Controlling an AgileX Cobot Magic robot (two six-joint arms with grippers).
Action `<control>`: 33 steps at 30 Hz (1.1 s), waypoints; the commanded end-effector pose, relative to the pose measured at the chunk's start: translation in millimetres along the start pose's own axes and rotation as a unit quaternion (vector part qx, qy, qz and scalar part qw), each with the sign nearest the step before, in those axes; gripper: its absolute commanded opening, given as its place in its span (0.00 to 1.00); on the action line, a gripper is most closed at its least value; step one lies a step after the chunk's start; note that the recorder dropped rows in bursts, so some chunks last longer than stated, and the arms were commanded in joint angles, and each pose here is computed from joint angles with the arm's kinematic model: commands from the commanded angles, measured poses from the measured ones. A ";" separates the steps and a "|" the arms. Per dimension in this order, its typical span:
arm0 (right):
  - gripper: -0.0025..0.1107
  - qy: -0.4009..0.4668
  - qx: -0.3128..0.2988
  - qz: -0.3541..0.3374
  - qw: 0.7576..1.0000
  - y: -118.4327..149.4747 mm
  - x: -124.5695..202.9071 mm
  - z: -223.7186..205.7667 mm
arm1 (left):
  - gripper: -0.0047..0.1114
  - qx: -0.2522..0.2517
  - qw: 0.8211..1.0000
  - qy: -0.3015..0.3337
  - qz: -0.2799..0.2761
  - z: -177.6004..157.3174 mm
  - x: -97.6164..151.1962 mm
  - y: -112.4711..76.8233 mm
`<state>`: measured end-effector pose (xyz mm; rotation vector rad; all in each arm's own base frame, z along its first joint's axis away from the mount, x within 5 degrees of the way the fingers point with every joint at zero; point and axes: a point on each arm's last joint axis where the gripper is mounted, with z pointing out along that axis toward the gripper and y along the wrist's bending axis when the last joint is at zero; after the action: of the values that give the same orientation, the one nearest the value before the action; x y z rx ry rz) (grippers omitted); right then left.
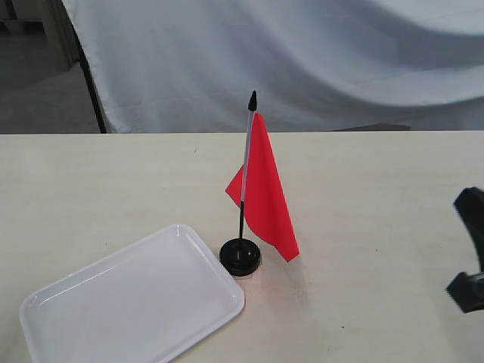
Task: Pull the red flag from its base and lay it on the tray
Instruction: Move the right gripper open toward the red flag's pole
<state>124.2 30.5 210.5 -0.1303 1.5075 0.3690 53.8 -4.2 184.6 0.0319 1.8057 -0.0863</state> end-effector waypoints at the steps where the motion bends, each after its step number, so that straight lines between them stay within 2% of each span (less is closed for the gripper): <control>1: 0.02 0.054 -0.088 -0.035 0.994 9.0 23.5 15.6 | 0.04 0.002 1.000 0.000 0.001 0.1 0.5 -0.2; 11: 0.02 0.170 -0.130 -0.017 0.977 4.2 75.0 34.7 | 0.04 0.002 1.000 0.000 0.001 0.1 0.5 -0.2; 20: 0.04 0.193 -0.221 -0.027 0.956 12.6 84.4 49.0 | 0.04 0.002 1.000 0.000 0.001 0.1 0.5 -0.2; 23: 0.23 0.192 -0.223 -0.028 0.955 12.8 84.2 49.3 | 0.04 0.002 1.000 0.000 0.001 0.1 0.5 -0.2; 25: 0.52 0.190 -0.223 -0.029 0.956 12.5 83.7 50.7 | 0.04 0.002 1.000 0.000 0.001 0.1 0.5 -0.2; 27: 0.89 0.187 -0.212 -0.027 0.959 10.6 82.9 52.7 | 0.04 0.002 1.000 0.000 0.001 0.1 0.5 -0.2; 28: 0.94 0.184 -0.212 -0.023 0.960 10.2 81.8 55.4 | 0.04 0.002 1.000 0.000 0.001 0.1 0.5 -0.2; 33: 0.94 0.173 -0.225 0.030 0.958 10.1 73.2 73.6 | 0.04 0.002 1.000 0.000 0.001 0.1 0.5 -0.2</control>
<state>184.7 71.9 138.9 -0.5731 1.7711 0.7045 53.8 -4.2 184.6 0.0319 1.8057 -0.0863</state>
